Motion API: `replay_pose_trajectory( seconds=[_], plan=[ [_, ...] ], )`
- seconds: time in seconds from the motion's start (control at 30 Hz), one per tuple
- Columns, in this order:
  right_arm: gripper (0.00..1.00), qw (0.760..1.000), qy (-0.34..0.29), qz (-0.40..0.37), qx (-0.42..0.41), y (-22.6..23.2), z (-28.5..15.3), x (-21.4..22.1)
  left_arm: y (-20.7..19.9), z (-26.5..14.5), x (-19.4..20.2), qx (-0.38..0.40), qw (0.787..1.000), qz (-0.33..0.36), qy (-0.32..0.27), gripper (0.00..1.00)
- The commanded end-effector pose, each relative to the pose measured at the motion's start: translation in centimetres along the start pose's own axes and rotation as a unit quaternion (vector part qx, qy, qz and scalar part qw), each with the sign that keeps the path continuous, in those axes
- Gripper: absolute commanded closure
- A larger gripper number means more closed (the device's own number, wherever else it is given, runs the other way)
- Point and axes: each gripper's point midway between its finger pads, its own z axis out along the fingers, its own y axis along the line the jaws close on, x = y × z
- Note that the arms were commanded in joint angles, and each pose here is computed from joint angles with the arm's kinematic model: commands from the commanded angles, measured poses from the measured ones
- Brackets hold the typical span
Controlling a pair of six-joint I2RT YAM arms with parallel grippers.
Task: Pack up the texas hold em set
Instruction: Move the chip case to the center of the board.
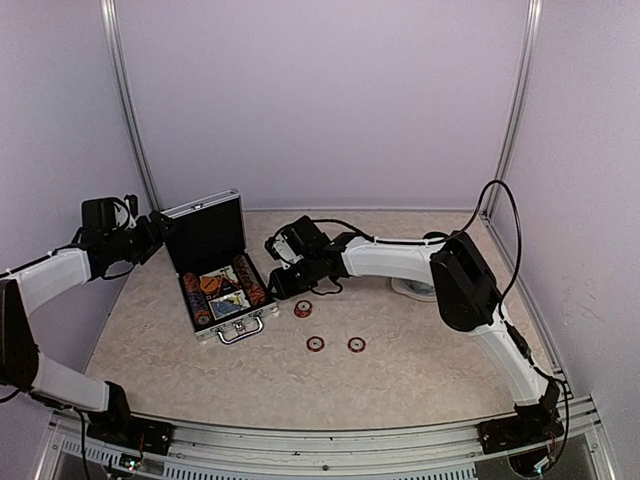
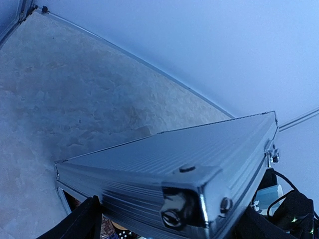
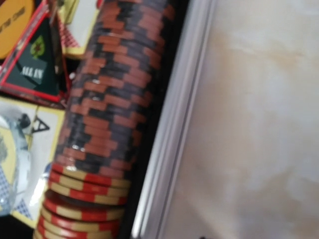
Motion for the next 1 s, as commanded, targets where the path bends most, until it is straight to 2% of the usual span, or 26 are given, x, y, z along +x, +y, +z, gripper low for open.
replay_pose_trajectory(
  seconds=[0.0,0.5,0.8,0.97],
  plan=[
    [0.67,0.994,0.052,0.025,0.093,-6.6,-0.5,3.6,-0.7,1.3,1.4,0.007,0.999,0.001,0.033,0.16],
    [0.70,0.996,0.046,0.023,0.069,-5.5,-2.4,3.9,-0.9,3.9,-0.3,0.000,1.000,0.003,0.031,0.16],
    [0.70,0.999,0.043,0.000,0.026,-2.3,-2.1,3.8,-0.8,4.2,-2.4,-0.010,1.000,0.013,0.012,0.13],
    [0.66,0.999,0.030,-0.010,0.025,-1.7,-2.7,2.8,-0.3,3.8,-2.9,-0.022,1.000,0.018,0.004,0.11]
  ],
)
